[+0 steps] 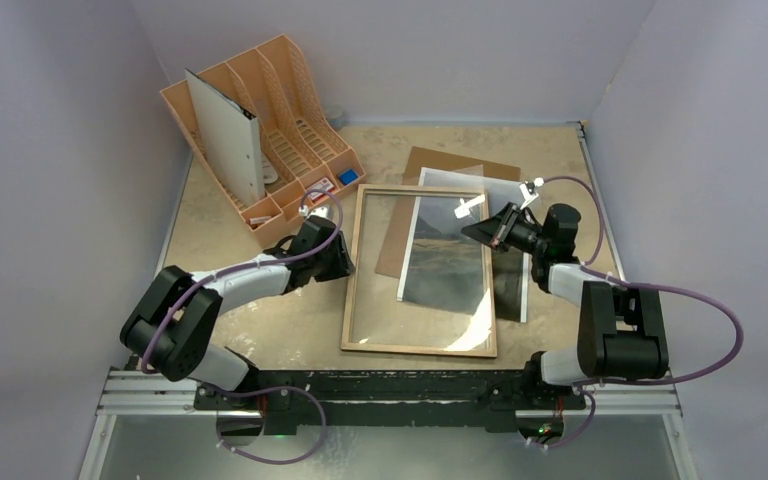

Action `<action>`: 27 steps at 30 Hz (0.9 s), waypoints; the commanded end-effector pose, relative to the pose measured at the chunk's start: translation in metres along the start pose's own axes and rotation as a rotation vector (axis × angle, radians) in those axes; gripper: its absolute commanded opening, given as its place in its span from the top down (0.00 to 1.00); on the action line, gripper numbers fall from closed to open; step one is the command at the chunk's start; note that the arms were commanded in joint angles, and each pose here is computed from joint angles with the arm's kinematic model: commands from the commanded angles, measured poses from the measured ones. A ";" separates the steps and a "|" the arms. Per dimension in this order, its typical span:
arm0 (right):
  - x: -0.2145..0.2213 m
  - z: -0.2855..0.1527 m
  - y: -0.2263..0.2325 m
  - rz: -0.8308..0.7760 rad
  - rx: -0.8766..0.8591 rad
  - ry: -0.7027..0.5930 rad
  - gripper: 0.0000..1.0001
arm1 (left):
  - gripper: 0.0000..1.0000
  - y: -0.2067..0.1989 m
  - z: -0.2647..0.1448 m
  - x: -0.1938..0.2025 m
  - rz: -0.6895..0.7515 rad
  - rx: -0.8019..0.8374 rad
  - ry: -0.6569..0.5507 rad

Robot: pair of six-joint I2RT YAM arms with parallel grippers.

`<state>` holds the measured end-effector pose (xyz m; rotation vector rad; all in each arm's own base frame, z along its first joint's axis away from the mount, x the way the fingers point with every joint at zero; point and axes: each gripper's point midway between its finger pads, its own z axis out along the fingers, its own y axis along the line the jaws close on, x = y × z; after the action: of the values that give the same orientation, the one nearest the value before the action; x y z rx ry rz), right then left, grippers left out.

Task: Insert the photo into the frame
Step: Place the photo frame item in the photo frame.

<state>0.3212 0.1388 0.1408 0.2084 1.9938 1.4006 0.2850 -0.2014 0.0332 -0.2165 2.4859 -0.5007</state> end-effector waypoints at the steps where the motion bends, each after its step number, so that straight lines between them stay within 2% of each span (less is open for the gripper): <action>1: -0.006 -0.003 0.027 -0.070 -0.092 -0.006 1.00 | 0.60 -0.010 0.001 -0.013 0.013 0.035 -0.034; 15: -0.020 0.008 0.017 -0.120 -0.053 -0.080 1.00 | 0.62 -0.008 0.001 -0.014 0.007 0.026 -0.041; 27: -0.018 0.014 -0.003 -0.091 -0.012 -0.092 1.00 | 0.62 -0.006 -0.002 -0.019 -0.004 0.007 -0.061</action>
<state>0.3387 0.1399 0.1408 0.1983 1.9341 1.3467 0.2861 -0.2016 0.0338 -0.2192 2.4807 -0.5019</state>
